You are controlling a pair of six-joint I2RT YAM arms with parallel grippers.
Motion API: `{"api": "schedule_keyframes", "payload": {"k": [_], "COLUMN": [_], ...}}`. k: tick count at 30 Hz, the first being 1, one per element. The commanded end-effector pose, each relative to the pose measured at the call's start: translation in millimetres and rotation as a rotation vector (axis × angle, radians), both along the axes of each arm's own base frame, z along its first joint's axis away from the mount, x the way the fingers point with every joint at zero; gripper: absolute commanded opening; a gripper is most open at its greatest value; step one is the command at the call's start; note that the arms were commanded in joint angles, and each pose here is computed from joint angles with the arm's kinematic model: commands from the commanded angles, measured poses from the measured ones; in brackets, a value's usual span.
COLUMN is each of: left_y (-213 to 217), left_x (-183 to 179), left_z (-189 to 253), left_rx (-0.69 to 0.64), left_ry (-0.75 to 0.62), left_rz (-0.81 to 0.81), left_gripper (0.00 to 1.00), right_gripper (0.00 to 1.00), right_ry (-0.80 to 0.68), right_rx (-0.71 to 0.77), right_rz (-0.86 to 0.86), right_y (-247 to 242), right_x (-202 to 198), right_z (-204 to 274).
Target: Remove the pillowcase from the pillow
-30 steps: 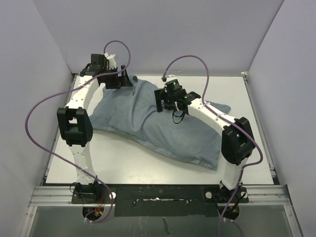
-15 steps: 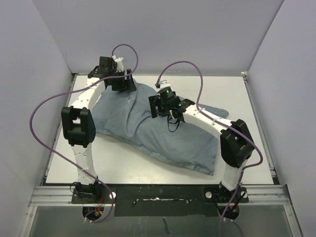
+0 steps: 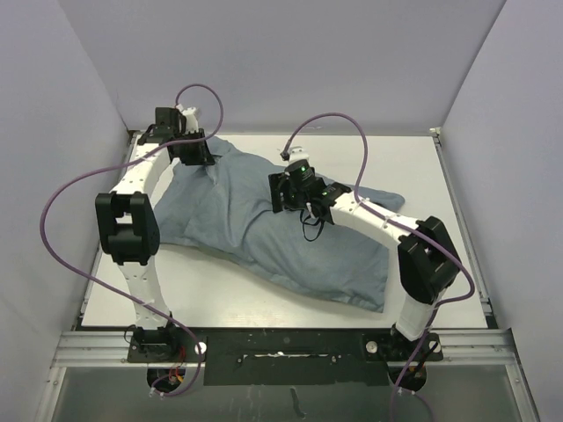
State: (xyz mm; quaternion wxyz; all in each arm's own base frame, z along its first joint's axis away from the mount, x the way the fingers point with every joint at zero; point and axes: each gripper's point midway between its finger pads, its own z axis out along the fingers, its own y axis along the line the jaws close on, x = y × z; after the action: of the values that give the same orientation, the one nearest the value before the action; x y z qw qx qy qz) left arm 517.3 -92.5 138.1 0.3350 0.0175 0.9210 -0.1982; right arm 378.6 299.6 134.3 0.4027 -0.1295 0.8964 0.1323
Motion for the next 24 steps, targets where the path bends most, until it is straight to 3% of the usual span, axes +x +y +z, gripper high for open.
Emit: {"api": "schedule_keyframes", "payload": {"k": [1,7,14,18,21,24], "left_y": [25.0,49.2,85.0,76.8,54.6,31.4], "left_x": [4.3,3.5,24.2,9.5,-18.8,-45.6], "left_z": [72.7,95.7,127.3,91.9,52.2,36.1], "left_rx": [-0.039,0.047,0.392,0.361,0.242,0.133], "left_ry": [-0.170,-0.258,-0.446,-0.311,-0.134,-0.041], "left_rz": [0.008,0.005,0.031,0.011,-0.043,-0.096], "left_gripper": [0.17,0.04,0.05,0.29,0.55,0.63], "right_gripper": [0.72,0.68,0.62,0.59,0.58,0.58], "right_ry": [0.141,0.157,0.132,0.107,0.104,0.105], "right_rx": [-0.086,-0.098,-0.084,-0.054,-0.040,-0.043], "right_rz": [0.023,0.007,-0.006,-0.009,-0.001,0.005], "right_y": [-15.5,-20.1,-25.4,-25.1,-23.2,-22.8], "right_x": [-38.0,-41.0,-43.5,-45.4,-50.4,-54.7], "right_z": [-32.6,-39.8,-29.0,-16.7,-13.2,-13.9]}}
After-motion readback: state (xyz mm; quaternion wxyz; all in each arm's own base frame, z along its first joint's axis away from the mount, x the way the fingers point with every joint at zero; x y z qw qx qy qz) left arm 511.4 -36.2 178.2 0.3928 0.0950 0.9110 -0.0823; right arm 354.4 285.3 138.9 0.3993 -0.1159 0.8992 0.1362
